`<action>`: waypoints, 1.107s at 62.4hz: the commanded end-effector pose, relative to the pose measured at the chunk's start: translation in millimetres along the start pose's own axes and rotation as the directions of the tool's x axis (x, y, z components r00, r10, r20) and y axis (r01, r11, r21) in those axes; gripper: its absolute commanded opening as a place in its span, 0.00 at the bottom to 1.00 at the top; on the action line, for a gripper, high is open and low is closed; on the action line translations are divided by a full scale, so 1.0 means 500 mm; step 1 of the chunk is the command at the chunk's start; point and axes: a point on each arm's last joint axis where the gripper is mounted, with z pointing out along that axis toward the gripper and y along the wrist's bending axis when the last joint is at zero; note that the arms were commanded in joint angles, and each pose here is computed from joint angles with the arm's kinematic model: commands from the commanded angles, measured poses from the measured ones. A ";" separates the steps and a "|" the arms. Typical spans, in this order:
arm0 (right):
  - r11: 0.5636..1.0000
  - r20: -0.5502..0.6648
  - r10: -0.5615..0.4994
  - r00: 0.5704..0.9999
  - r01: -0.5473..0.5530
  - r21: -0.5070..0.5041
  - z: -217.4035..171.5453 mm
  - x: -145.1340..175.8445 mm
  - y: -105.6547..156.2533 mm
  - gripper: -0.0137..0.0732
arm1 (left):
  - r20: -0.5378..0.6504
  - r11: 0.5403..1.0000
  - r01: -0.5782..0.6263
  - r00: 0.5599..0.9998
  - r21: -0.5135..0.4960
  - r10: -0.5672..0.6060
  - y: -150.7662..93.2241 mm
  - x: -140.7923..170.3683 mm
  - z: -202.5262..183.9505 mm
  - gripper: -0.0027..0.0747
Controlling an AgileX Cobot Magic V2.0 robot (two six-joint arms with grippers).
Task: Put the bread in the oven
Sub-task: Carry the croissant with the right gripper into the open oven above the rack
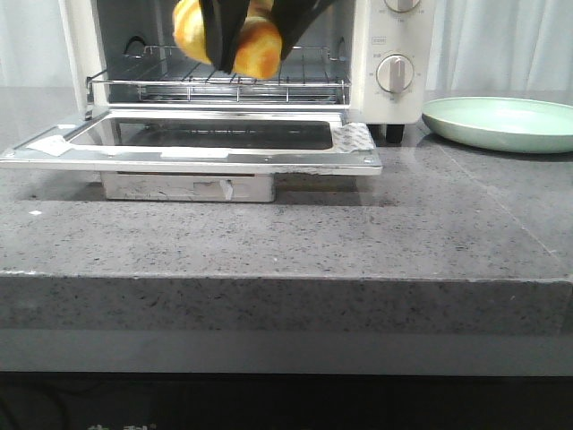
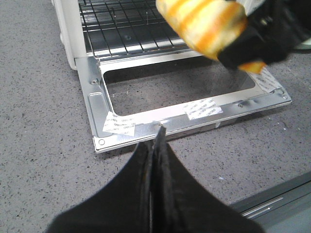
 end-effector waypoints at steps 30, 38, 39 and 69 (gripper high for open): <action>0.948 0.172 -0.120 0.978 0.061 0.312 0.017 -0.125 -0.047 0.39 | 0.102 1.000 0.011 0.995 0.007 -0.011 -0.002 -0.029 -0.011 0.01; 0.945 0.161 -0.124 0.979 0.067 0.319 0.026 -0.123 -0.047 0.39 | 0.100 1.000 0.011 0.995 0.007 -0.011 -0.002 -0.029 -0.011 0.01; 0.945 0.158 -0.123 0.980 0.067 0.320 0.026 -0.123 -0.047 0.39 | 0.100 1.000 0.011 0.995 0.007 -0.011 -0.002 -0.029 -0.011 0.01; 0.951 0.130 -0.098 0.987 0.054 0.305 0.024 -0.116 -0.046 0.92 | 0.100 1.000 0.011 0.995 0.007 -0.011 -0.002 -0.029 -0.011 0.01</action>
